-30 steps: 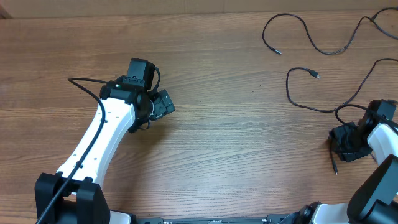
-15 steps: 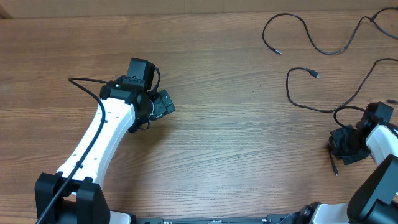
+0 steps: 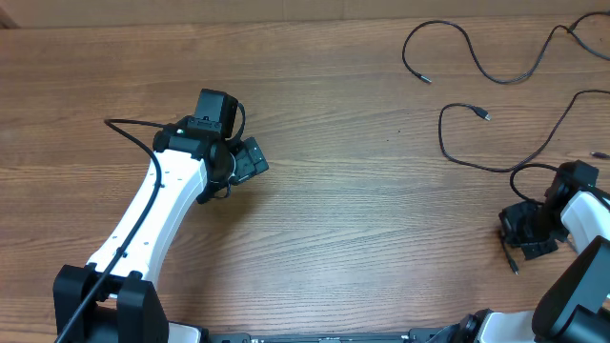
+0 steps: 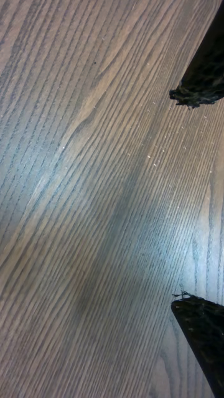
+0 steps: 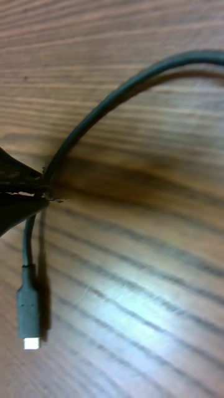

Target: Untangle cables

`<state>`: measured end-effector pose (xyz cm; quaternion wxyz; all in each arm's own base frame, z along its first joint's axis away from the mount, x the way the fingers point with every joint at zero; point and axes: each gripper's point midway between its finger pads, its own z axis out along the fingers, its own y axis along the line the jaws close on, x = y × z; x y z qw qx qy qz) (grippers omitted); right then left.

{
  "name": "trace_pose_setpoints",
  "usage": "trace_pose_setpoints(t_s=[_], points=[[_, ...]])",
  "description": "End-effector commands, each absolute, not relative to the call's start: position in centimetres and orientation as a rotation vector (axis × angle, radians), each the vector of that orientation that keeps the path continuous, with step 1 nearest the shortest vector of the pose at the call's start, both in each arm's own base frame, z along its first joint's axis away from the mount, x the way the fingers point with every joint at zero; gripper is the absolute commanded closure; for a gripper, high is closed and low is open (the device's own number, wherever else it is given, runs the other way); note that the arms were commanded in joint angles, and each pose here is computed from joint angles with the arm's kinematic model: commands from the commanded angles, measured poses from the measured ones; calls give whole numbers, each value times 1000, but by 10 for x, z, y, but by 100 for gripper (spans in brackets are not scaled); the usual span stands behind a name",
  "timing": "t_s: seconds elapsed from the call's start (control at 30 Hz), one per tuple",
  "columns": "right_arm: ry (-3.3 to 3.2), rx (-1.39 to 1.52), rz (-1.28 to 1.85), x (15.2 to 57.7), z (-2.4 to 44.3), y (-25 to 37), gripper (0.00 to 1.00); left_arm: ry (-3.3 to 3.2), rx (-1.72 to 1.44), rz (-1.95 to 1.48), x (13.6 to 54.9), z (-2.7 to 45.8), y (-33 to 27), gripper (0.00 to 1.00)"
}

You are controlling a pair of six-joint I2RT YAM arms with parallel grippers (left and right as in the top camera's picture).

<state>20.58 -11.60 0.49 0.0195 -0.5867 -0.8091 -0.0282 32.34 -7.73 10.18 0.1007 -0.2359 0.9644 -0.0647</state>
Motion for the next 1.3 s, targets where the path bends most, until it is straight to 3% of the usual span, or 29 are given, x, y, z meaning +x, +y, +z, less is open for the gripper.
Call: trace_pose_setpoints(t_s=[0.0, 0.7, 0.73, 0.8, 1.17, 1.27], points=[[-2502, -1800, -68, 200, 3, -115, 96, 2856, -712, -188, 323, 98, -78, 1], [-2456, -1770, -65, 182, 18, -103, 96, 2856, -712, -189, 323, 98, -78, 0], [-2463, -1776, -66, 184, 19, -104, 95, 2855, -712, -189, 323, 99, -78, 0], [-2474, -1782, -68, 187, 18, -106, 79, 2856, -712, -188, 323, 98, -78, 0], [-2536, -1774, -69, 203, 37, -117, 59, 2853, -711, -190, 324, 99, -78, 0], [-2585, -1806, -76, 217, 40, -125, 43, 2853, -711, -190, 324, 99, -78, 0]])
